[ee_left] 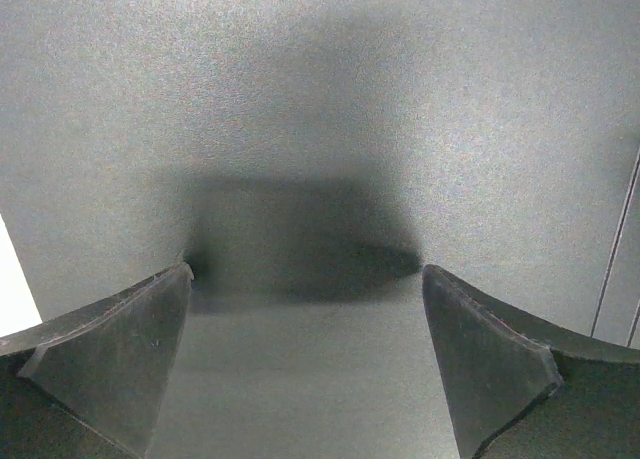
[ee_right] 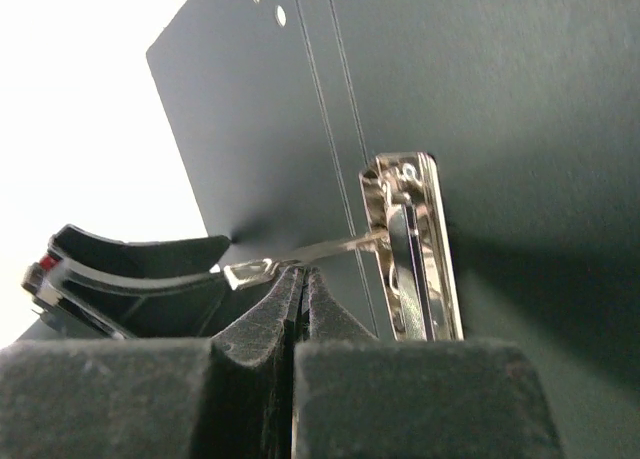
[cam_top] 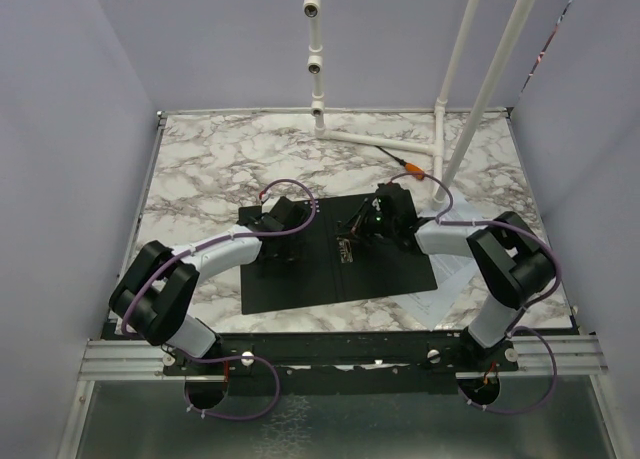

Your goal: Put the files into the folder

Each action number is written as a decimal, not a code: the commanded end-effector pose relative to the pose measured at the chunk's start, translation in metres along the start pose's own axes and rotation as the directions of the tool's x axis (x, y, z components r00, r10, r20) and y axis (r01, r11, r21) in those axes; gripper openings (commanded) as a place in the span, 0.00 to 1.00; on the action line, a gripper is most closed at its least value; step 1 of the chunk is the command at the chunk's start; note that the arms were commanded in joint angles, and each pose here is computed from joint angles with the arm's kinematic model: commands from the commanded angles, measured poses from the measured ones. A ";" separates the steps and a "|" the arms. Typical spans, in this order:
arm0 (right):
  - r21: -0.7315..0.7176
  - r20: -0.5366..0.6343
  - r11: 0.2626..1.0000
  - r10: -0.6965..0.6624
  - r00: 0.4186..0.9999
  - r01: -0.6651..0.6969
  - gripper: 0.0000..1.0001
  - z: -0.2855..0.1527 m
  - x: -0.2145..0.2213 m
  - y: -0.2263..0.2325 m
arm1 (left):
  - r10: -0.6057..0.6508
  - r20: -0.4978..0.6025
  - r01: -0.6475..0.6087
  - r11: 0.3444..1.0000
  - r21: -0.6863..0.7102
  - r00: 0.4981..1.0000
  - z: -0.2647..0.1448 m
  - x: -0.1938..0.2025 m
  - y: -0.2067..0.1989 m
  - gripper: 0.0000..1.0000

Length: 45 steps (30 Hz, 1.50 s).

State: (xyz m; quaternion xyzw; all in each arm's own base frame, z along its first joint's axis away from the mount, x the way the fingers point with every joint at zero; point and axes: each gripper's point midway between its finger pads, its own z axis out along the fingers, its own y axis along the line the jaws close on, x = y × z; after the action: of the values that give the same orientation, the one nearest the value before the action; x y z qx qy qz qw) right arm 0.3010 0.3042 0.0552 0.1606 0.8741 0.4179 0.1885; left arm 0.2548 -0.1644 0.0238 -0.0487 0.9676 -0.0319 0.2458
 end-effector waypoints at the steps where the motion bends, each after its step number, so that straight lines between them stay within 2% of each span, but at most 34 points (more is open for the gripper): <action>1: -0.014 0.010 1.000 -0.007 1.000 0.007 0.01 0.008 -0.015 0.008 | -0.009 -0.010 0.008 1.000 -0.018 1.000 0.001 0.009 0.006 0.99; 11: 0.020 0.023 0.999 -0.039 0.999 0.039 0.01 0.025 -0.035 0.012 | 0.006 0.003 -0.006 1.000 -0.019 1.000 -0.001 0.006 0.008 0.99; 21: 0.038 0.047 0.996 -0.082 0.996 0.080 0.01 0.020 -0.046 0.016 | 0.004 0.011 -0.004 1.000 -0.007 1.000 -0.004 0.004 0.006 0.99; 28: 0.051 0.040 0.980 -0.193 0.980 0.191 0.01 -0.001 -0.050 0.031 | -0.001 0.028 0.001 1.000 0.007 1.000 -0.009 -0.003 0.002 0.99; 32: 0.130 0.036 0.940 -0.321 0.946 0.314 0.01 -0.026 -0.051 0.022 | -0.003 0.061 0.002 1.000 0.021 0.998 -0.018 -0.013 0.000 0.99; 34: 0.201 0.042 0.906 -0.387 0.921 0.372 0.07 -0.042 -0.056 0.014 | -0.008 0.086 0.005 0.999 0.037 0.996 -0.025 -0.019 -0.002 0.99; 38: 0.320 0.072 0.840 -0.483 0.873 0.438 0.26 -0.080 -0.063 0.000 | -0.022 0.127 0.014 0.998 0.063 0.992 -0.037 -0.031 -0.005 0.99; 45: 0.464 0.120 0.770 -0.544 0.830 0.438 0.57 -0.140 -0.066 -0.021 | -0.038 0.156 0.018 0.992 0.127 0.987 -0.054 -0.042 -0.015 0.99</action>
State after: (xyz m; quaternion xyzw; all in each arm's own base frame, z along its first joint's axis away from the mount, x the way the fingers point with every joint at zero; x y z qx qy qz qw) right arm 0.3126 0.2156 0.1515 0.0128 0.8996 0.2324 0.3695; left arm 0.2603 -0.1670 0.0705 -0.0527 0.9487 -0.0740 0.3030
